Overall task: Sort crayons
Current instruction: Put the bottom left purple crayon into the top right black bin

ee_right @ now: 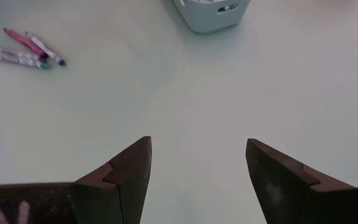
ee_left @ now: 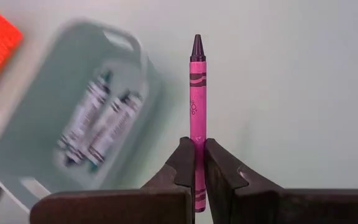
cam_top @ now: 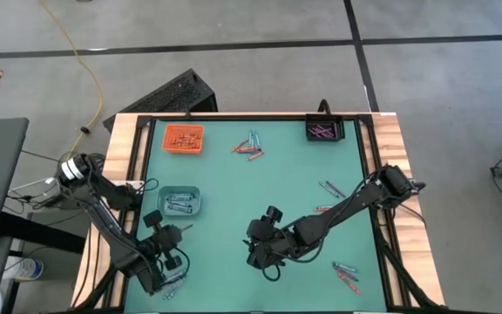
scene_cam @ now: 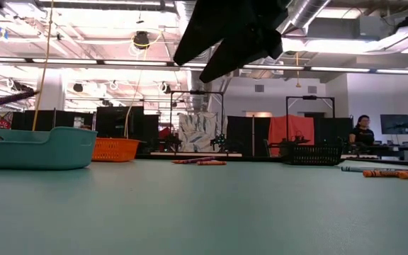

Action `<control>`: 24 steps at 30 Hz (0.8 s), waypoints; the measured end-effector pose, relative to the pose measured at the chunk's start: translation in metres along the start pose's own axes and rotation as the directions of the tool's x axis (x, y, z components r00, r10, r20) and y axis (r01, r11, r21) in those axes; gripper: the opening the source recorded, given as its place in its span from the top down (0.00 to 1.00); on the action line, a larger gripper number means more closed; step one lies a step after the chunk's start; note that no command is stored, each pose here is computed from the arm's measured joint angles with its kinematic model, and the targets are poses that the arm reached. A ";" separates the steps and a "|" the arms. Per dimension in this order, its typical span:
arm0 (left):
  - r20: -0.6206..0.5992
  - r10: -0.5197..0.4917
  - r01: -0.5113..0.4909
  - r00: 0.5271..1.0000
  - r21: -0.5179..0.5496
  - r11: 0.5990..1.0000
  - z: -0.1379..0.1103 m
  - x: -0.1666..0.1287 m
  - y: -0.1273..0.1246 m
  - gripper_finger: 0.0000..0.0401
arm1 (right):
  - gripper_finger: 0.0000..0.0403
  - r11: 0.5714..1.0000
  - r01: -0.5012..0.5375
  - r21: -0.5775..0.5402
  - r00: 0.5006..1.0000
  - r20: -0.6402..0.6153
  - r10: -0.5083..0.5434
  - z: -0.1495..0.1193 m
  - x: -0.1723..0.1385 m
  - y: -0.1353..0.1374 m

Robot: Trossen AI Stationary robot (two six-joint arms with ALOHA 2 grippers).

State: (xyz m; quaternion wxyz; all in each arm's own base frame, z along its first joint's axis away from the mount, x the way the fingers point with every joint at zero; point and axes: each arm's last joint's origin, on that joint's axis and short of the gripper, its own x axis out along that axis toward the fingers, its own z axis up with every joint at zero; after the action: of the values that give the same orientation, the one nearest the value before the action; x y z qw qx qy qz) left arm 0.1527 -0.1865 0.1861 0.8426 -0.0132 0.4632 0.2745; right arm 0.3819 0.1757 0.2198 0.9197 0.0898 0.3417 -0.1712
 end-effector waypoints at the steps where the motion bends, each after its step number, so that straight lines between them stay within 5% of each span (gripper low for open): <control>1: 0.019 -0.003 0.003 1.000 0.002 1.000 0.003 -0.001 0.002 1.00 | 0.37 1.000 -0.005 0.007 1.000 0.007 0.005 0.001 0.000 0.000; 9: 0.115 -0.002 -0.004 0.993 0.053 0.999 0.019 -0.003 0.010 1.00 | 0.37 1.000 -0.017 0.012 1.000 0.023 0.017 0.003 0.001 0.001; 20: 0.102 0.096 -0.113 0.990 0.169 0.979 0.045 0.018 0.020 1.00 | 0.37 0.963 0.004 -0.268 0.998 -0.065 -0.022 -0.008 -0.002 -0.001; 24: 0.048 0.132 -0.140 0.990 0.227 0.964 0.058 0.028 0.029 1.00 | 0.37 0.966 0.014 -0.258 0.994 -0.103 -0.042 -0.011 -0.001 -0.005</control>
State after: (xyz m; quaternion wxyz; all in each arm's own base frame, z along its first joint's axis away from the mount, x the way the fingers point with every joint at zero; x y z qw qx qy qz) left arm 0.1954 -0.1332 0.2034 0.8251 0.1208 0.4777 0.2762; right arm 0.3723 0.1748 0.2119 0.9013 -0.0261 0.4112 -0.1335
